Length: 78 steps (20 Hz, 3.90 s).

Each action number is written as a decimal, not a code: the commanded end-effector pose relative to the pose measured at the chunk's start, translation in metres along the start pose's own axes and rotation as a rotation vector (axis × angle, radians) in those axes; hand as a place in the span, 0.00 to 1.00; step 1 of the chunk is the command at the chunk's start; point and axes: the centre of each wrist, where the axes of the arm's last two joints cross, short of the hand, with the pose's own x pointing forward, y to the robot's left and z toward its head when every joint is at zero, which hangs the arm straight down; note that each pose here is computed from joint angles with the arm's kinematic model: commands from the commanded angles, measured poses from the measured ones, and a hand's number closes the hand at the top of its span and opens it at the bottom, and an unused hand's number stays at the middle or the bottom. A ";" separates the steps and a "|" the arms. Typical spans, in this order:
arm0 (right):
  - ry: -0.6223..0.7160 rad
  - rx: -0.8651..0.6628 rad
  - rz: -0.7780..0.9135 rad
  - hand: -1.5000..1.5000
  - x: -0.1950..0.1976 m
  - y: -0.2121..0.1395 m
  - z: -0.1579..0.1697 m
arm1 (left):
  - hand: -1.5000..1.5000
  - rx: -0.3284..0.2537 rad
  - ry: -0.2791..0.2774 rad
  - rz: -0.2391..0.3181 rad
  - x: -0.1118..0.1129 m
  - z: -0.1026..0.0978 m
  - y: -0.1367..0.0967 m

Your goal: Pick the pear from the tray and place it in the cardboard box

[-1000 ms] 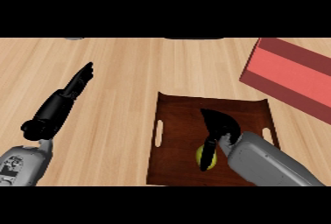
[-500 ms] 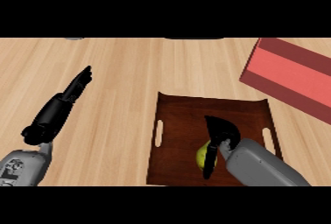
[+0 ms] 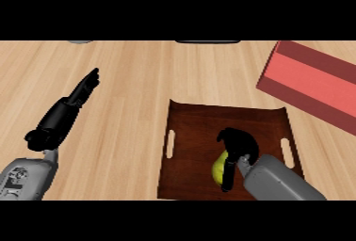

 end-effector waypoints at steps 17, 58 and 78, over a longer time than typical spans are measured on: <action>-0.912 -0.512 0.344 1.00 -0.017 -0.058 0.040 | 0.50 -0.008 -0.007 0.011 0.014 -0.003 0.005; -0.294 -0.544 -0.027 1.00 -0.261 -0.272 0.010 | 0.50 -0.055 -0.038 0.000 0.023 -0.010 -0.019; -0.862 -0.590 -0.915 0.00 -0.305 -0.260 0.006 | 0.50 -0.039 -0.029 0.007 0.015 -0.010 -0.014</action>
